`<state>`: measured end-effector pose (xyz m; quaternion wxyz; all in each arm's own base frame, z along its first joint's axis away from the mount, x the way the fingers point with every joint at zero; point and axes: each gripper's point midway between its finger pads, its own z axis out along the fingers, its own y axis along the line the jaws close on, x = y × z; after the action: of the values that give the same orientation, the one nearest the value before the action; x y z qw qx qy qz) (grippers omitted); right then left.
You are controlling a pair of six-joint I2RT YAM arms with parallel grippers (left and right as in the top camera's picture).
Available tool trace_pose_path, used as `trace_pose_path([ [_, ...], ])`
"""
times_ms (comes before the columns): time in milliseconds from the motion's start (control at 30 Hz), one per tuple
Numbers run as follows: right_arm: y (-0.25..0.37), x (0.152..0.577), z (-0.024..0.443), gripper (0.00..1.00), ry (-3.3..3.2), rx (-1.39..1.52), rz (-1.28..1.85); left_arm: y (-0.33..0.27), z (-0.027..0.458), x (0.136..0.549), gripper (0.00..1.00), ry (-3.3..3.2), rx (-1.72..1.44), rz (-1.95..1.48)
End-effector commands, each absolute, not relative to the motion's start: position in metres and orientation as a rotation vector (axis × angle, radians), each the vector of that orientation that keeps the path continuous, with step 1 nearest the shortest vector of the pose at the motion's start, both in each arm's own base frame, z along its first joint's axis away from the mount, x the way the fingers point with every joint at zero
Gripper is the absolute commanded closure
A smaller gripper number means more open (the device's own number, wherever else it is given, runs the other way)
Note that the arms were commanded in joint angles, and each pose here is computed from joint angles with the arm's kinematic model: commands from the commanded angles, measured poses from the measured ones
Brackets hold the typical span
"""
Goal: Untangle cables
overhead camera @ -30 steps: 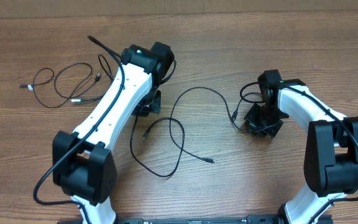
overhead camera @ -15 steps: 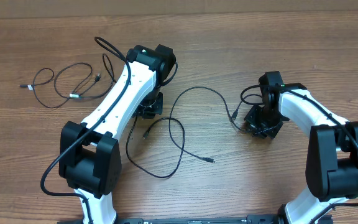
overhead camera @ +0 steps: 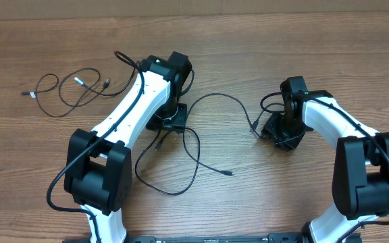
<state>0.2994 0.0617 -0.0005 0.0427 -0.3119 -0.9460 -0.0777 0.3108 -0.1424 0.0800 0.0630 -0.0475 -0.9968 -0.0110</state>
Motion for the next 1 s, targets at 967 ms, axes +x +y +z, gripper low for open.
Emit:
trace_pose_path([
  [967, 0.051, 0.283, -0.024, 0.35, -2.862, -0.932, -0.123, -0.186, 0.027, 0.233, 0.18, -2.829, -0.333, 0.020],
])
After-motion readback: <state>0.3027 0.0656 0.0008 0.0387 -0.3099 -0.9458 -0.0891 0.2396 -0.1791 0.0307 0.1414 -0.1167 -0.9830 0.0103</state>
